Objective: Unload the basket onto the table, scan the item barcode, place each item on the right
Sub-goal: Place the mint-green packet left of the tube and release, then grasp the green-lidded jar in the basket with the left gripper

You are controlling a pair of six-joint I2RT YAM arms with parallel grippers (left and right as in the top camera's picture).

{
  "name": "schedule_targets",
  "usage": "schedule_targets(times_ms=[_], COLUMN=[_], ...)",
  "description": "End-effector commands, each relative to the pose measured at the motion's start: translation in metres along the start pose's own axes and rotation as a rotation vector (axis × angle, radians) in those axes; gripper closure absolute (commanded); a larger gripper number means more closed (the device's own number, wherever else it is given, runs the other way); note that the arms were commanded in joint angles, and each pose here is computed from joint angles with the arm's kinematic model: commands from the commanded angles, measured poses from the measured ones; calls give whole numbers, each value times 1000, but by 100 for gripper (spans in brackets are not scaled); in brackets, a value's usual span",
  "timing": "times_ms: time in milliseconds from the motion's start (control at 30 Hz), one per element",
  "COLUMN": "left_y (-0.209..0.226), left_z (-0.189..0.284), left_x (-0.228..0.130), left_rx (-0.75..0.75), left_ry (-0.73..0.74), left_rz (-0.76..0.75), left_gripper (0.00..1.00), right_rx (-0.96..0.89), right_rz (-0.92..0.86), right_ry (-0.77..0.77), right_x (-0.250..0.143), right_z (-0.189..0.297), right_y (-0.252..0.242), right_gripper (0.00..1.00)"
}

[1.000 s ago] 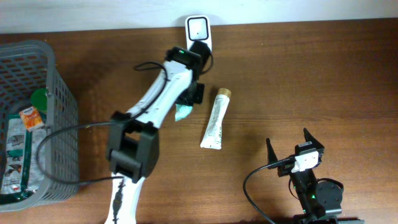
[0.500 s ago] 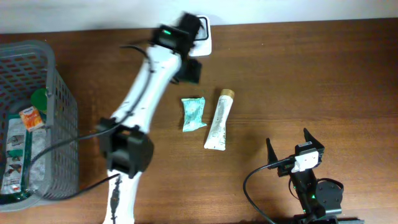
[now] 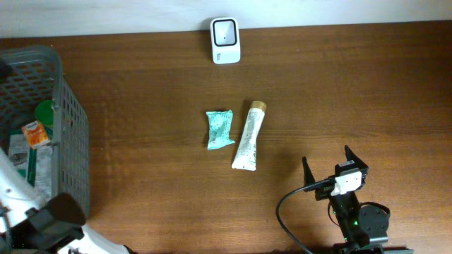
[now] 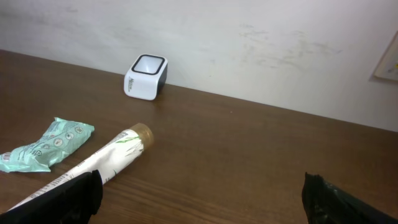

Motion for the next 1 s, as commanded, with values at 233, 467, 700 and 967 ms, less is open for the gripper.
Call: schedule_targets(times_ms=[233,467,700,967], left_y=[39,27,0,8], left_z=[-169,-195,-205,-242], left_x=[-72,-84,-90,-110], left_rx=[-119,-179,-159,-108], left_ry=[269,176,103,187], left_rz=[-179,-292,-397,-403], left_gripper=[7,6,5,10], right_rx=[4,4,4,4], right_rz=[-12,-12,-12,-12], right_ry=[1,1,1,1], right_x=[-2,-2,-2,-2], right_z=[0,0,0,0], right_y=[1,1,1,1], right_gripper=[2,2,2,2])
Point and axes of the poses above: each gripper's point midway between its finger pads, its own z axis back along the fingers, its own y axis along the line the jaws close on, x = y × z, the point moved 9 cm from there along z, back along the fingers, and after that the axes turned 11 degrees about z, right-handed, at the moved point
